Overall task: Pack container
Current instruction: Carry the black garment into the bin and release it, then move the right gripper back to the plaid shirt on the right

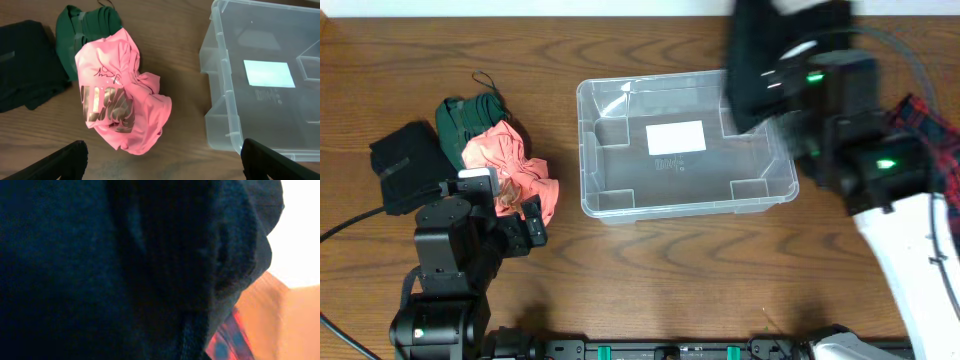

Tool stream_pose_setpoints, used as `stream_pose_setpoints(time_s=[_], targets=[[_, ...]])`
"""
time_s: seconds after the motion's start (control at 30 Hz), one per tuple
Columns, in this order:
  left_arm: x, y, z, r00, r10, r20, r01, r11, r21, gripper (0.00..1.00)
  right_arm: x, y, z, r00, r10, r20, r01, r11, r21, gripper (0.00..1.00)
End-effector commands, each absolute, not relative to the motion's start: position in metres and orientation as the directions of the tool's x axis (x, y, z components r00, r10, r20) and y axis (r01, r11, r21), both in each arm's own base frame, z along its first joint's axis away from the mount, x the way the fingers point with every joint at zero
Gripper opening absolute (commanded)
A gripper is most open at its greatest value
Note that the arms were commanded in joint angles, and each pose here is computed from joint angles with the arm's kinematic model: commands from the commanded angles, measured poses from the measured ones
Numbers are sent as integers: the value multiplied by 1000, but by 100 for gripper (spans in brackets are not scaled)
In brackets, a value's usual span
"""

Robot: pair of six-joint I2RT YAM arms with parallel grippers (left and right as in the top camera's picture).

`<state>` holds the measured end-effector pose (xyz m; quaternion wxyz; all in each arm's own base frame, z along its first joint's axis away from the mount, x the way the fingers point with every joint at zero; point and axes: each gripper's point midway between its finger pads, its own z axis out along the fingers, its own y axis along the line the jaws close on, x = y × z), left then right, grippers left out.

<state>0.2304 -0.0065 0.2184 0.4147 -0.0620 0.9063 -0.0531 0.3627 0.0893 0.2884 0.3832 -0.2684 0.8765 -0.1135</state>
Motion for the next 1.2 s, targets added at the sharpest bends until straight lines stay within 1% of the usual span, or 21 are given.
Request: stream_pose_setpoints(time_s=[0.0,0.1,0.17,0.33,0.43,0.53,0.6,0.63,0.67,0.7,0.83,0.93,1.0,1.07,1.17], targets=[[232,-7,227,-633,-168,-756,-67,984,-162,98,362,146,281,-467,-651,-598,-512,751,-417,1],[232,-7,227,-633,-168,-756,-68,984,-163,98,365,182,248,-454,-708,-541,-594,693,-409,1],[232,-7,227,-633,-168,-756,-68,984,-163,98,367,198,218,-477,-731,-487,-632,671,-388,2],[232,-7,227,-633,-168,-755,-68,984,-163,98,375,210,140,-542,-775,-326,-693,631,-349,1],[232,-7,227,-633,-168,-756,-68,984,-163,98,376,211,101,-562,-790,-245,-719,613,-328,1],[232,-7,227,-633,-168,-756,-68,984,-163,98,374,213,83,-570,-795,-207,-731,606,-315,1],[232,-7,227,-633,-168,-756,-67,984,-162,98,371,219,87,-557,-802,-215,-737,597,-318,1],[232,-7,227,-633,-168,-756,-68,984,-163,98,371,222,92,-549,-805,-226,-736,593,-326,8],[232,-7,227,-633,-168,-756,-68,984,-163,98,370,223,99,-541,-807,-238,-732,590,-339,70],[232,-7,227,-633,-168,-755,-68,984,-163,98,371,225,110,-531,-809,-254,-723,588,-361,99],[232,-7,227,-633,-168,-756,-68,984,-163,98,379,212,175,-504,-787,-354,-613,616,-495,99],[232,-7,227,-633,-168,-755,-67,984,-162,98,389,178,236,-517,-712,-475,-442,697,-564,99],[232,-7,227,-633,-168,-756,-68,984,-163,98,392,145,266,-542,-637,-549,-335,762,-554,99],[232,-7,227,-633,-168,-756,-68,984,-163,98,393,103,283,-590,-553,-589,-232,814,-532,99],[232,-7,227,-633,-168,-755,-68,984,-163,98,394,28,282,-698,-413,-585,-75,855,-514,99]])
